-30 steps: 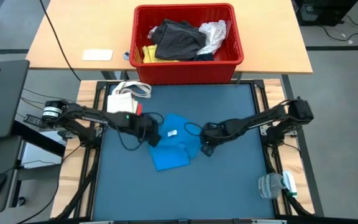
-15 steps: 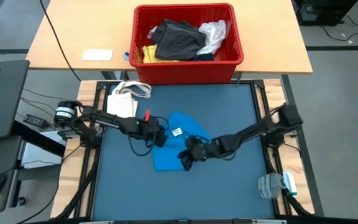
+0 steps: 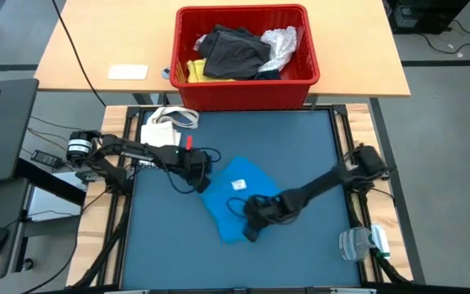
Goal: Fold laundry
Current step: Fold the blue shorts
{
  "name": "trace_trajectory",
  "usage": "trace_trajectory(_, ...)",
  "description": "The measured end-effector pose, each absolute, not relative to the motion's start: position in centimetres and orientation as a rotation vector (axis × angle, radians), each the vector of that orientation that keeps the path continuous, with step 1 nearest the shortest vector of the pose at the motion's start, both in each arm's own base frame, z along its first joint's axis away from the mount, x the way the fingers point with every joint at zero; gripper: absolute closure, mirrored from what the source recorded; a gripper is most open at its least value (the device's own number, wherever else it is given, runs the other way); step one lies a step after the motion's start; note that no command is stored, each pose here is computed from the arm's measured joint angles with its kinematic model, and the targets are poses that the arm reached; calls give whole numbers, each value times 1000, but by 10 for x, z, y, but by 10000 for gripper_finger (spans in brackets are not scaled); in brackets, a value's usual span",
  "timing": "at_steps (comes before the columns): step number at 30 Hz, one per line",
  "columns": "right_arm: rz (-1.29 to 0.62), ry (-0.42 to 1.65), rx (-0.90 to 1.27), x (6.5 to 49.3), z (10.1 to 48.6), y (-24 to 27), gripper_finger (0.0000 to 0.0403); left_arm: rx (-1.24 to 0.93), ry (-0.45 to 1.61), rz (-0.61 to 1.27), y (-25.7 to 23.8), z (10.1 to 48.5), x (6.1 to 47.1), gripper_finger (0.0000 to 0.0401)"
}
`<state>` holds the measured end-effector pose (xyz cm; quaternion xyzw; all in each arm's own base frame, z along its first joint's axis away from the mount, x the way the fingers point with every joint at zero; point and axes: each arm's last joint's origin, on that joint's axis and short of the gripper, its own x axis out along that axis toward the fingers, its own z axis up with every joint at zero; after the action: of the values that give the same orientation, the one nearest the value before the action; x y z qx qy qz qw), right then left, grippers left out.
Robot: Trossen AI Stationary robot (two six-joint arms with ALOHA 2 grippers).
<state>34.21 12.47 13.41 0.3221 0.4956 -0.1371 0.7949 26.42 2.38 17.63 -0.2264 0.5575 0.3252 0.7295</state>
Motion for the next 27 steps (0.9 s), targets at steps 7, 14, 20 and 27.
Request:
trace_trajectory(7, -324, 1060, 653, 320, 172, 126, 316, -418, 1138, 430, -3, 191, 273, 263)
trace_trajectory(14, -267, 824, 678, 299, 203, 174, 300, 51, 1061, -171, -75, 197, 276, 262)
trace_trajectory(20, -170, 876, 588, 274, 189, 218, 295, 632, 981, -491, -121, 190, 264, 261)
trace_trajectory(27, -42, 1090, 610, 273, 173, 233, 263, 699, 894, -357, -119, 175, 285, 245)
